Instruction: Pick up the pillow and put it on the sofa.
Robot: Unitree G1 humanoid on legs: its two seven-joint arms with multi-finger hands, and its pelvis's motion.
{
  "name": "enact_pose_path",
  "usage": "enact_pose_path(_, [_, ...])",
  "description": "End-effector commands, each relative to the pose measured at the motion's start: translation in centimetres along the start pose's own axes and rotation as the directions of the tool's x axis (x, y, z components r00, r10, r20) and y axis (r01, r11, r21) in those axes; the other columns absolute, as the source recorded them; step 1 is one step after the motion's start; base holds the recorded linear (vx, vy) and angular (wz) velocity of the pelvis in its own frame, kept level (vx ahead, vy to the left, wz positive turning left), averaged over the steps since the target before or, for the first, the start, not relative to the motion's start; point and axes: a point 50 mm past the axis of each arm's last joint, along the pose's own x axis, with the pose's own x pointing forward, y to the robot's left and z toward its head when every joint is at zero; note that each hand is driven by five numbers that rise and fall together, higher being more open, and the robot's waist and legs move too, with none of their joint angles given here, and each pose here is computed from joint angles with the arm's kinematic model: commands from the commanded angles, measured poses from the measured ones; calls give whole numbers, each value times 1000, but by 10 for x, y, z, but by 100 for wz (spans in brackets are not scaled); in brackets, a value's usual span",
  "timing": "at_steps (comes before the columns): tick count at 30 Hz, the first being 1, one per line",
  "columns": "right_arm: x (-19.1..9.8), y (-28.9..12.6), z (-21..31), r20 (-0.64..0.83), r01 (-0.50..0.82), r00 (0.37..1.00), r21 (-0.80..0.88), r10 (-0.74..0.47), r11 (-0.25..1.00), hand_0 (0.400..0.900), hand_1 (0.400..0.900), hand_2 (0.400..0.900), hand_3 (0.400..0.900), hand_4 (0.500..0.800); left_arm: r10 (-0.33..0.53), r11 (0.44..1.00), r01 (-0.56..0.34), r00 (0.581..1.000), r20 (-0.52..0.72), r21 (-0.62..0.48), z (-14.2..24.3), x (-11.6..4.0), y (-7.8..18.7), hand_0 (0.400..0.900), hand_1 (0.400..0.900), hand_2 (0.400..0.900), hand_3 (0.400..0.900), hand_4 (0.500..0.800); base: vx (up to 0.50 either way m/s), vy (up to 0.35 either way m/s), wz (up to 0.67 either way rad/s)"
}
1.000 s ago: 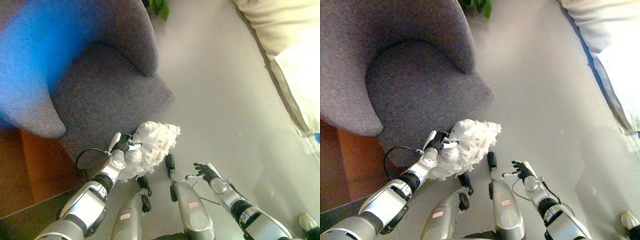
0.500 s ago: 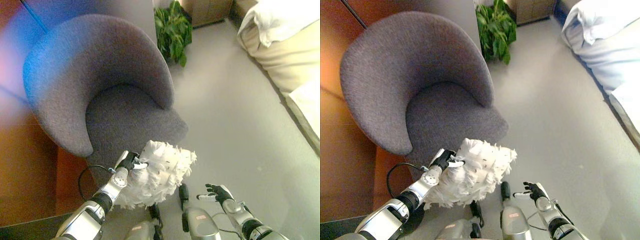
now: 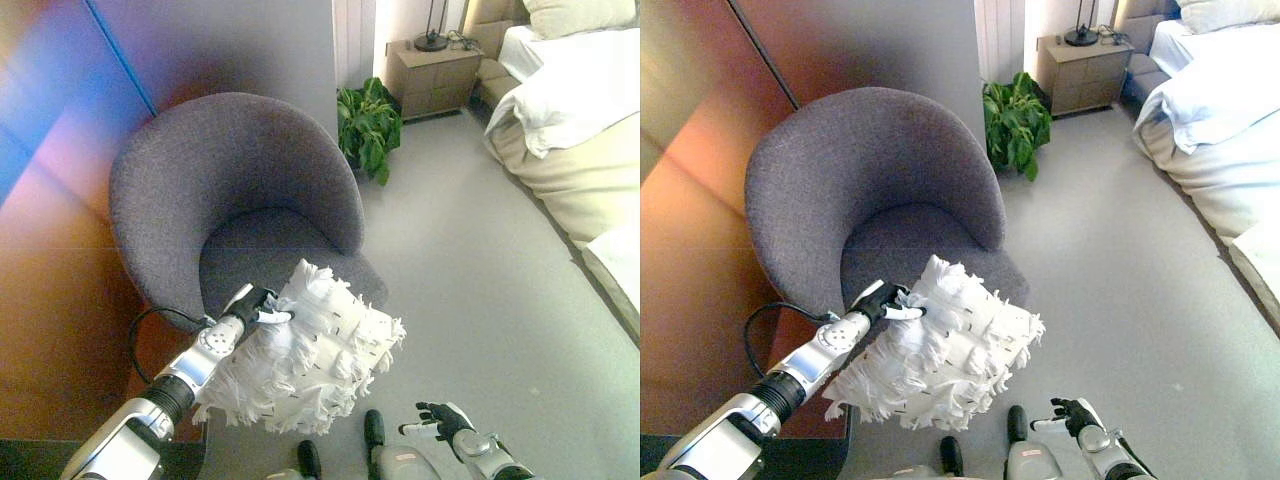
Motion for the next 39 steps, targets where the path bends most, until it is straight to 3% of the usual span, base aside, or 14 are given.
enact_pose_path(1, [-4, -7, -30, -97, 8, 995, -50, -13, 999, 900, 900, 900, 900, 800, 235, 972, -206, 897, 374, -116, 122, -15, 95, 400, 400, 400, 400, 500, 38, -16, 10])
enact_pose_path(8, [-7, -6, -43, -133, -2, 991, -41, -3, 999, 900, 900, 900, 900, 800, 316, 939, -225, 860, 401, -259, 163, -42, 152, 400, 400, 400, 400, 500, 66, -3, 7])
enact_pose_path(12, [-9, -5, -49, -148, -4, 989, -31, -1, 1000, 900, 900, 900, 900, 800, 362, 908, -231, 851, 380, -349, 167, -48, 171, 400, 400, 400, 400, 500, 57, 4, 5])
enact_pose_path(15, [-10, -2, -55, -165, -2, 986, -16, -1, 1000, 900, 900, 900, 900, 800, 415, 859, -238, 844, 341, -454, 163, -53, 187, 400, 400, 400, 400, 500, 82, 15, 7])
enact_pose_path(20, [-14, 2, -68, -191, 2, 982, -9, -3, 1000, 900, 900, 900, 900, 800, 541, 720, -301, 808, 233, -625, 149, -63, 214, 400, 400, 400, 400, 500, 95, 29, 5])
enact_pose_path(23, [-16, 2, -73, -202, 2, 979, -12, -4, 1000, 900, 900, 900, 900, 800, 585, 664, -356, 795, 161, -658, 135, -66, 224, 400, 400, 400, 400, 500, 82, 41, 4])
enact_pose_path(31, [-16, 0, -72, -184, 0, 983, -38, -7, 999, 900, 900, 900, 900, 800, 634, 625, -482, 772, 40, -614, 111, -60, 226, 400, 400, 400, 400, 500, 34, 53, 1])
enact_pose_path(32, [-15, -1, -69, -167, 5, 986, -42, -12, 999, 900, 900, 900, 900, 800, 652, 613, -502, 757, 32, -610, 111, -59, 227, 512, 512, 512, 512, 567, -67, 54, -3])
enact_pose_path(33, [-15, -3, -66, -153, 10, 988, -47, -17, 999, 900, 900, 900, 900, 800, 664, 602, -514, 747, 26, -611, 111, -60, 228, 900, 900, 900, 900, 800, -94, 55, -3])
enact_pose_path(39, [-10, -19, -46, -84, 52, 995, -50, -56, 997, 900, 900, 900, 900, 800, 742, 571, -609, 670, 29, -551, 126, -63, 234, 900, 900, 900, 900, 800, -124, 47, -1])
